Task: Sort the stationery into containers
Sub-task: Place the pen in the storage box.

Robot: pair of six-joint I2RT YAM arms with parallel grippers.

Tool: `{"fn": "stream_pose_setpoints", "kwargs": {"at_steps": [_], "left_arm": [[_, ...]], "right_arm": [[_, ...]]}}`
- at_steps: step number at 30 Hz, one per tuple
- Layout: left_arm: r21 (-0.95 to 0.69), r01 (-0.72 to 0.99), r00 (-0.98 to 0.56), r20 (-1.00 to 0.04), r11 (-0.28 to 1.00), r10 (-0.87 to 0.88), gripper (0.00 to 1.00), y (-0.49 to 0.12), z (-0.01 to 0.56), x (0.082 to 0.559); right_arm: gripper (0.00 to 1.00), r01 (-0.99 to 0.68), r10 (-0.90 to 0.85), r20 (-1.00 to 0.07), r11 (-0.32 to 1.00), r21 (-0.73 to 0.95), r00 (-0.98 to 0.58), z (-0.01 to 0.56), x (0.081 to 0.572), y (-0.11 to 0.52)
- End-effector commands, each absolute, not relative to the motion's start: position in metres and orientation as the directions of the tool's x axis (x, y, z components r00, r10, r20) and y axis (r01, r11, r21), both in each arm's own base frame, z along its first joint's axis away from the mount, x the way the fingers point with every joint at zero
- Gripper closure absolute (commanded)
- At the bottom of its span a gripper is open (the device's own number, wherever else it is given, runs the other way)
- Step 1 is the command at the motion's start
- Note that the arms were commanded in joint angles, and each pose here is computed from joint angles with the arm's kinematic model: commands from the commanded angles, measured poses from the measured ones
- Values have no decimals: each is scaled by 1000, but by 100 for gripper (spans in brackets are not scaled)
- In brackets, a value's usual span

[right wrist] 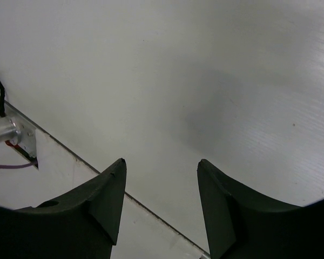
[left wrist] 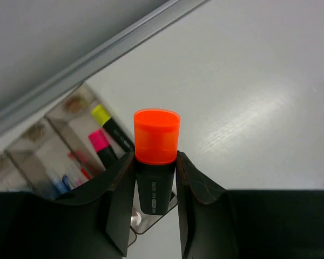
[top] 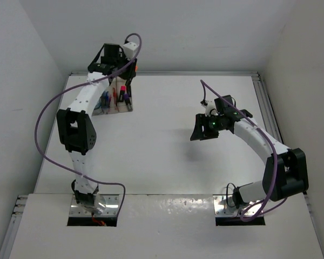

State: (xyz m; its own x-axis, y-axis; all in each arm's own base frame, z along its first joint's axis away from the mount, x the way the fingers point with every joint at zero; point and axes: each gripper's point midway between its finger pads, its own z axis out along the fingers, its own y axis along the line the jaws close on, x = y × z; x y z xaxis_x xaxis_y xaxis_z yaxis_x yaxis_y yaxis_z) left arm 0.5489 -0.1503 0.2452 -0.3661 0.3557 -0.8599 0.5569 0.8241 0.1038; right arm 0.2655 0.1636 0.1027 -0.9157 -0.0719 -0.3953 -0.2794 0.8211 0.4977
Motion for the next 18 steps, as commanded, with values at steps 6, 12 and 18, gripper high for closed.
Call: {"fn": "stream_pose_setpoints", "kwargs": {"at_steps": [6, 12, 18], "left_arm": [[-58, 87, -499, -867, 994, -6, 100, -89, 213, 597], [-64, -16, -582, -811, 998, -61, 97, -61, 173, 598], [-39, -74, -617, -784, 996, -77, 94, -42, 151, 593]], "right_arm": [[46, -299, -60, -438, 813, 499, -897, 111, 274, 168], [46, -292, -57, -432, 815, 500, -900, 109, 275, 168], [45, -287, -55, -428, 817, 500, -902, 108, 275, 167]]}}
